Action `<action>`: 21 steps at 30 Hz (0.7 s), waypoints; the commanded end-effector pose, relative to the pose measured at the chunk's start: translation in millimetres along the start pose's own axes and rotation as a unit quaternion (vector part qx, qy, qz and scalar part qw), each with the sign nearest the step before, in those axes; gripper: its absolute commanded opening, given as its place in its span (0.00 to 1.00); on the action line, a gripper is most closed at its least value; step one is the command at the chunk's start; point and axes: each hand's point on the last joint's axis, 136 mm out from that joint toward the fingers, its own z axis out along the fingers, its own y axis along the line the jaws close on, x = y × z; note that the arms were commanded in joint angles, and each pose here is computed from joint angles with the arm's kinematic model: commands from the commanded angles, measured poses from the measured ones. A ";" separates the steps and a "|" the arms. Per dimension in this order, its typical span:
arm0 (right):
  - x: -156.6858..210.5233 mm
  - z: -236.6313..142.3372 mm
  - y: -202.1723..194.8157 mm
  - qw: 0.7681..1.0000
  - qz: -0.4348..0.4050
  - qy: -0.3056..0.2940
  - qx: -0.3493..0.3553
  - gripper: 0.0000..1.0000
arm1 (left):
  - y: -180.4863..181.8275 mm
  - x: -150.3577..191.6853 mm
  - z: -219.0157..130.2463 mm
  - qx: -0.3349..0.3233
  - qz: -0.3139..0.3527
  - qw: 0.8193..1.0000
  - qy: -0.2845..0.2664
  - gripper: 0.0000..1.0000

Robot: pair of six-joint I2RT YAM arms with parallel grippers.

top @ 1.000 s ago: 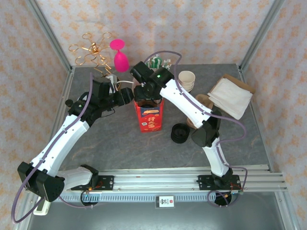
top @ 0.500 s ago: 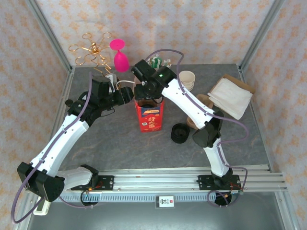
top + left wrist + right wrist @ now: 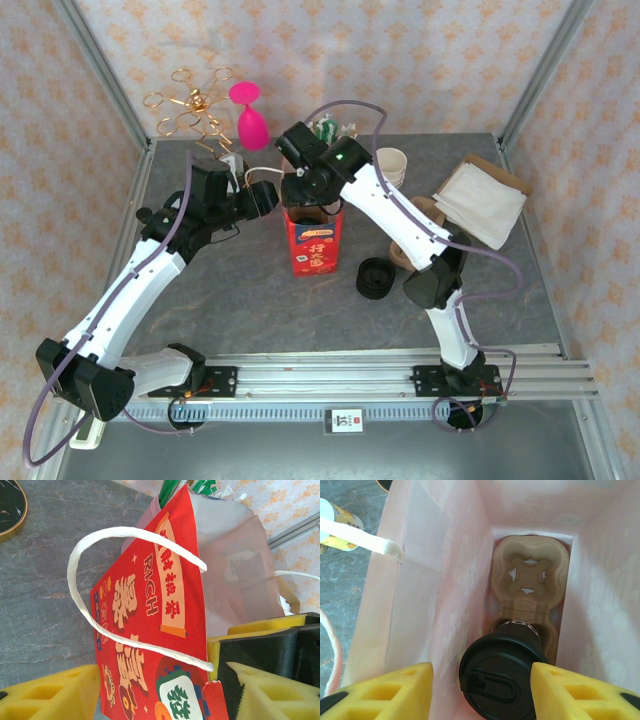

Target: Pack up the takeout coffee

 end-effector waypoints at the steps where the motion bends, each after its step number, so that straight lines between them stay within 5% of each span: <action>1: -7.7 -32.7 2.9 0.999 0.005 -0.027 -0.018 0.52 | -12.0 -19.0 -10.9 0.010 0.003 0.999 -0.034 0.67; 21: 9.2 -15.5 3.2 1.000 -0.011 0.002 -0.005 0.45 | -10.5 -14.7 -5.4 0.013 0.002 0.999 -0.030 0.61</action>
